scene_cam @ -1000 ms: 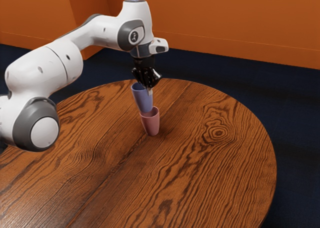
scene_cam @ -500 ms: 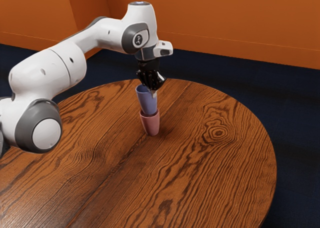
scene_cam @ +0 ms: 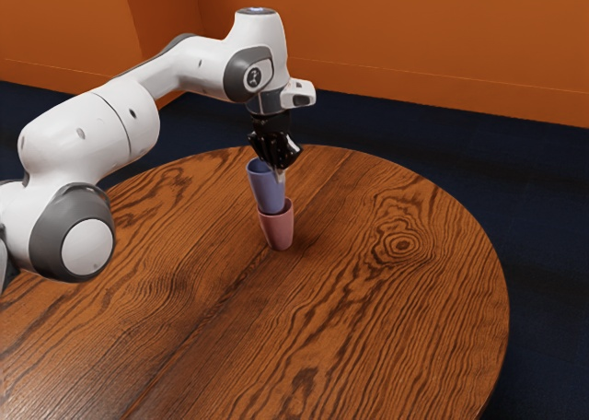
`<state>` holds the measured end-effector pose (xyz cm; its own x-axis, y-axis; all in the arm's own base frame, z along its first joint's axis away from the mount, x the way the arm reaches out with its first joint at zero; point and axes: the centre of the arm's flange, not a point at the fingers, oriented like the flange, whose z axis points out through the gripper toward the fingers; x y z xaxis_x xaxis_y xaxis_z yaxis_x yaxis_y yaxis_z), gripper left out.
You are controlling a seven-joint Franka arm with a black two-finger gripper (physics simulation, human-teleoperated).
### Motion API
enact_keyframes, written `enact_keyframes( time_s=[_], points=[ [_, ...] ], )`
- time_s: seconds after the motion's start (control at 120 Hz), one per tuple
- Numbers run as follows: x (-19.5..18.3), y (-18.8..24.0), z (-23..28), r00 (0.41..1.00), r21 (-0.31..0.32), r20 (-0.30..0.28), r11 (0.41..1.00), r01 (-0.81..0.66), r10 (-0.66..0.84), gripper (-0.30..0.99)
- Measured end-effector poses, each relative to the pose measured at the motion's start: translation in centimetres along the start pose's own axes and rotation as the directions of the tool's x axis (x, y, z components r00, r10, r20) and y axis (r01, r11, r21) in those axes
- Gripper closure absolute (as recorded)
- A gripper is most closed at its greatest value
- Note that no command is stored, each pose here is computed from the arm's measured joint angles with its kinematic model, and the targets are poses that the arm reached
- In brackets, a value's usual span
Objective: Place the left cup onto the right cup
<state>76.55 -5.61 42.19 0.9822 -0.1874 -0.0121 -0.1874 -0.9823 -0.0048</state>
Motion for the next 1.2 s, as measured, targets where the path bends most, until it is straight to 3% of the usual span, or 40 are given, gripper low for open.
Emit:
enact_keyframes(
  time_s=[0.633, 0.925, 1.2],
  points=[
    [0.4, 0.2, 1.6, 1.000, -0.012, 0.002, 1.000, -0.011, 0.011, 0.78],
    [0.4, 0.1, 1.7, 1.000, -0.019, 0.005, 1.000, -0.009, 0.010, 0.26],
    [-0.4, 0.9, -1.5, 1.000, -0.003, -0.018, 1.000, -0.012, 0.012, 0.07]
  ],
)
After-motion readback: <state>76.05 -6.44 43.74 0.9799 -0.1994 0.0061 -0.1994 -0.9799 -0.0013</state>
